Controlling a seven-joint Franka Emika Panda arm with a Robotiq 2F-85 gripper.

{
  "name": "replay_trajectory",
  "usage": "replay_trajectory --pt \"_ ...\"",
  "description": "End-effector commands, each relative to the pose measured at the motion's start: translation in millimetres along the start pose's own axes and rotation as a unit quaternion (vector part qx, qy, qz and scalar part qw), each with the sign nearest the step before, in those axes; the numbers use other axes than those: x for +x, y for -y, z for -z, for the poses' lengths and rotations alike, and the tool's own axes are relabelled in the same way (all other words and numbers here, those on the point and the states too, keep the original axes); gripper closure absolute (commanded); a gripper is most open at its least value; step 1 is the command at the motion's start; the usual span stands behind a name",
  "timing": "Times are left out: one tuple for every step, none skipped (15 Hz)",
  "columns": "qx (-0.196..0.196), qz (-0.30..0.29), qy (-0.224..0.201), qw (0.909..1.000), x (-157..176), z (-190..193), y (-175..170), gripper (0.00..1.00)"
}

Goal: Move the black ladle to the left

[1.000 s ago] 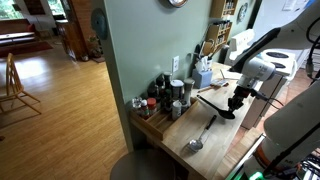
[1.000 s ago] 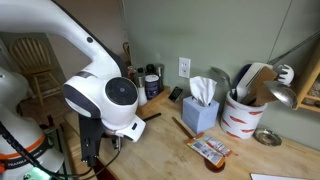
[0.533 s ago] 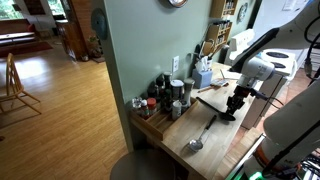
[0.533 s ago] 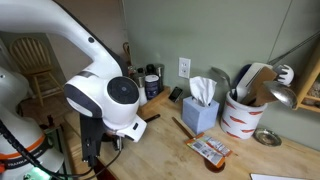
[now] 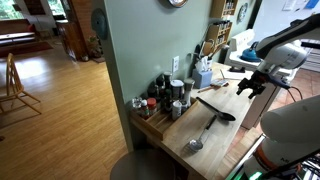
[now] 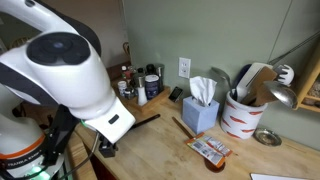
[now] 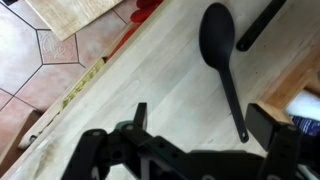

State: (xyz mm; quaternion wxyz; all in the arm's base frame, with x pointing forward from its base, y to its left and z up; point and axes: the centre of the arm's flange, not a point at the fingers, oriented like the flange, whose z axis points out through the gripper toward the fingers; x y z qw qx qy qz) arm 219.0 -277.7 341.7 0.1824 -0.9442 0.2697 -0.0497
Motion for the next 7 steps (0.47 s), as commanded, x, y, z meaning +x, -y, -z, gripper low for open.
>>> replay_trajectory --pt "-0.014 -0.067 -0.078 0.9946 -53.5 68.3 26.4 0.00" --pt "0.002 -0.085 -0.101 0.9913 -58.9 87.0 26.8 0.00" --pt "-0.008 -0.054 -0.065 0.9964 -14.6 56.1 5.2 0.00" --pt "-0.008 -0.055 -0.080 0.9953 -19.6 67.7 7.9 0.00" --pt "-0.005 -0.052 -0.086 0.9949 -21.4 71.1 9.1 0.00" --pt "-0.003 -0.052 -0.085 0.9951 -21.2 69.7 9.2 0.00" --pt "-0.003 -0.052 -0.080 0.9954 -20.0 66.6 8.8 0.00"
